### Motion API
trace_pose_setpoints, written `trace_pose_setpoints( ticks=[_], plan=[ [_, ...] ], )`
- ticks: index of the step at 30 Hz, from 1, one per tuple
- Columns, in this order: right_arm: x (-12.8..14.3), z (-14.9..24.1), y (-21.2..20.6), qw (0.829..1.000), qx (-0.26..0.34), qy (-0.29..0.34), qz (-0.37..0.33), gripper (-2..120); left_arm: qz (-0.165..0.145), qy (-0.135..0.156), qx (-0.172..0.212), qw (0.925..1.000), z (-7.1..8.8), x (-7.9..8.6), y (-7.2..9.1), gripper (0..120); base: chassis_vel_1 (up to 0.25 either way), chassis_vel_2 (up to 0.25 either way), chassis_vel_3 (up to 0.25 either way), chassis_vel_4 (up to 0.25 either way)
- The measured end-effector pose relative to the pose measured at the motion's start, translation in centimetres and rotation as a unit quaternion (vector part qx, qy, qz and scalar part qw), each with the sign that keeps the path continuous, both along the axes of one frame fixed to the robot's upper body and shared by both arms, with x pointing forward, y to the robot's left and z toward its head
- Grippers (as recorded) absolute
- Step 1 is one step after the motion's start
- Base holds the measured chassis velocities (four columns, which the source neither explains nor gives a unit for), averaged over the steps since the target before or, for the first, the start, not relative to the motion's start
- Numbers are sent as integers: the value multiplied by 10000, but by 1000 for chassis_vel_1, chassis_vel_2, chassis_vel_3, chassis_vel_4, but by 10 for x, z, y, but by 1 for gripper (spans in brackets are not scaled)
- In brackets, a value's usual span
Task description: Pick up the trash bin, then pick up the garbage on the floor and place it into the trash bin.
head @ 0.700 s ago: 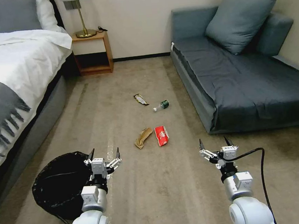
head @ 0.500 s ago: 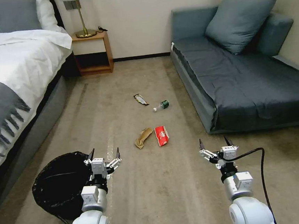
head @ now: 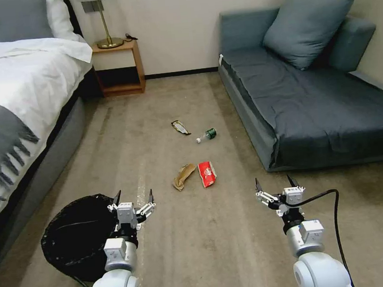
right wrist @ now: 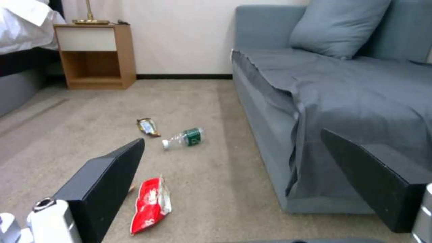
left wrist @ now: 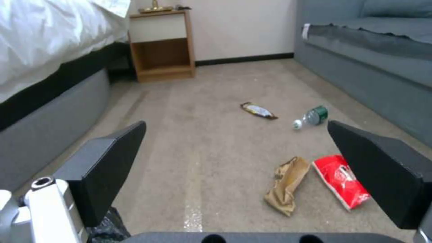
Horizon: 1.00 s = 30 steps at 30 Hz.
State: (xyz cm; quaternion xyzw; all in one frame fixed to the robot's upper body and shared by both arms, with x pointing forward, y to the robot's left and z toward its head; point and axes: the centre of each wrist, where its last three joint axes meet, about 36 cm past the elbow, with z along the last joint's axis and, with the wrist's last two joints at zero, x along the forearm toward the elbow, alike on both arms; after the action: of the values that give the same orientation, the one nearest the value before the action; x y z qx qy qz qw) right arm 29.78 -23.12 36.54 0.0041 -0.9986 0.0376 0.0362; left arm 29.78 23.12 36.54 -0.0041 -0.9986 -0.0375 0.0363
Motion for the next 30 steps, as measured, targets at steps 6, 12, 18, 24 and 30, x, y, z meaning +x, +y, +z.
trace_pose_setpoints(
  ticks=[6, 12, 18, 24, 30],
  plan=[
    [-9, 1, 6, 10000, 10, -88, 14, 100, 58, -49, 8, 10000, 3, -3, 3, 100, 0, 0, 0, 0],
    [-71, 14, 48, 9979, 217, -617, -2, 100, 464, -538, 4, 9975, 31, -29, 21, 100, 0, 0, 0, 0],
    [-109, 34, 73, 9936, 515, -986, -179, 100, 849, -1205, 108, 9890, 70, -65, 42, 100, 0, 0, 0, 0],
    [-110, 36, 73, 9927, 572, -1027, -269, 100, 400, -1057, 263, 9932, 68, -74, 45, 100, 0, 0, 0, 0],
    [-105, 37, 68, 9925, 522, -1090, -203, 100, 429, -1033, 207, 9935, 64, -75, 41, 100, 0, 0, 0, 0]
  ],
)
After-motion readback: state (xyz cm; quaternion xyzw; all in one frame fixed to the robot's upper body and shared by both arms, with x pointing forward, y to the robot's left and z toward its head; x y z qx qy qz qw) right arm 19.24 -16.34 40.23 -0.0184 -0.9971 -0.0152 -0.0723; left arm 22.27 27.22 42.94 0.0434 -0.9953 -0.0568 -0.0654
